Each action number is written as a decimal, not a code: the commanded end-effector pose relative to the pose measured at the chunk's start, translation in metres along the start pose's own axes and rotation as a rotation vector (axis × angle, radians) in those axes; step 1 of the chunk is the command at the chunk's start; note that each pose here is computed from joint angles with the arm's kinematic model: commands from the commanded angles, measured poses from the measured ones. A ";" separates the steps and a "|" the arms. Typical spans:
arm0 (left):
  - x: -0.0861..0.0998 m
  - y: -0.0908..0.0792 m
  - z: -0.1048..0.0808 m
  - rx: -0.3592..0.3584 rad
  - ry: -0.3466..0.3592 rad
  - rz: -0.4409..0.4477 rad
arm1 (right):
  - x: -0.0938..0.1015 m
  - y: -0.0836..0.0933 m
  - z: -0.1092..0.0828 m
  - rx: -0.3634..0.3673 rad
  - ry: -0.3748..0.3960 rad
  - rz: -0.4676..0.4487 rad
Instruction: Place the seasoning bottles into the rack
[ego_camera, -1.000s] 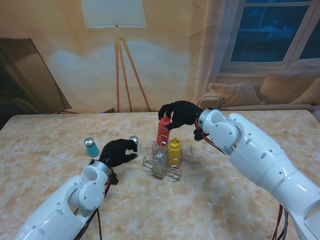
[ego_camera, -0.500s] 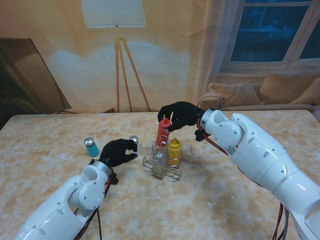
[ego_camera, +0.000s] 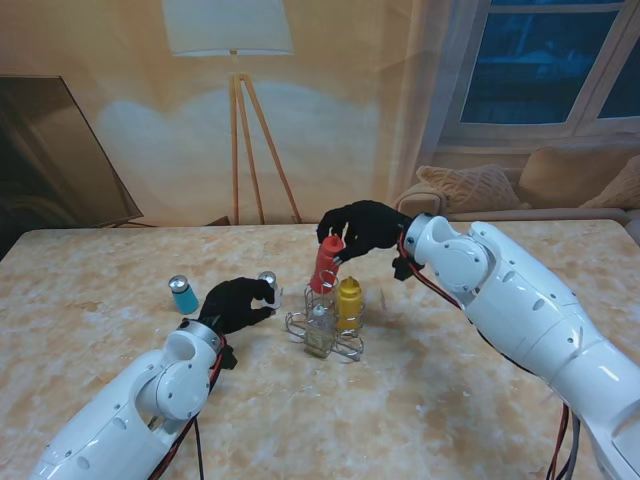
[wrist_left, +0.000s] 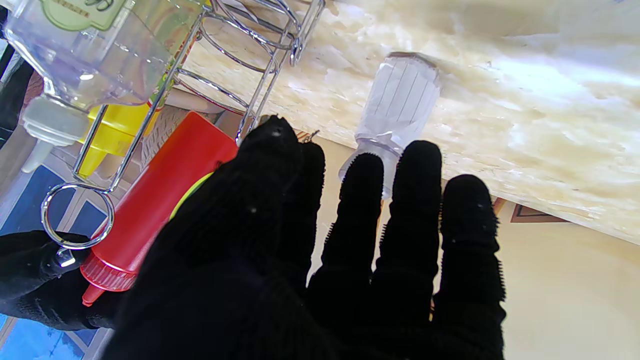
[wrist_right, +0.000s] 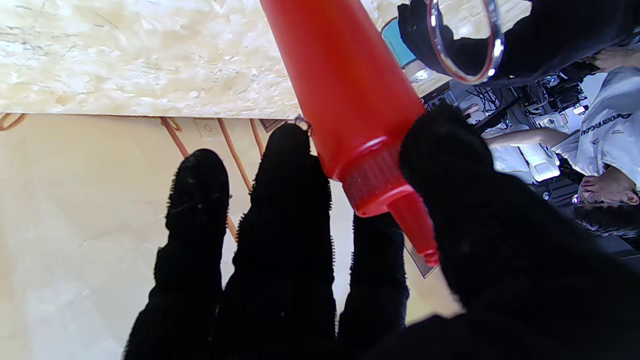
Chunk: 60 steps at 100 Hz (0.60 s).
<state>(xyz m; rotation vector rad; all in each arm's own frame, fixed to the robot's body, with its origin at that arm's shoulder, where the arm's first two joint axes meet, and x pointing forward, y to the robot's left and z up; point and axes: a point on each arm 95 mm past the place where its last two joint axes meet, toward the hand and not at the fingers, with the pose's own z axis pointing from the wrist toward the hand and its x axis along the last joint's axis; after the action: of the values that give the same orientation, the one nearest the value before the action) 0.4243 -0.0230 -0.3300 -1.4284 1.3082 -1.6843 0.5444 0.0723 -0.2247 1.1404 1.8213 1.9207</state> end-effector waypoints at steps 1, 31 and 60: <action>0.001 0.001 0.001 -0.013 0.000 -0.003 | 0.003 0.000 0.000 0.026 0.007 0.009; 0.001 0.001 0.001 -0.012 -0.004 -0.004 | 0.000 0.004 0.009 0.059 0.025 0.020; 0.000 0.001 0.001 -0.010 -0.005 -0.004 | 0.003 0.000 0.016 0.074 0.044 0.009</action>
<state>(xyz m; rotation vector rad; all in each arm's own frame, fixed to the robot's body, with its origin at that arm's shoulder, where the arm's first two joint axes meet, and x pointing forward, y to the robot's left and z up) 0.4252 -0.0222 -0.3302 -1.4314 1.3054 -1.6814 0.5559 0.0761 -0.2205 1.1494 1.8903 1.9112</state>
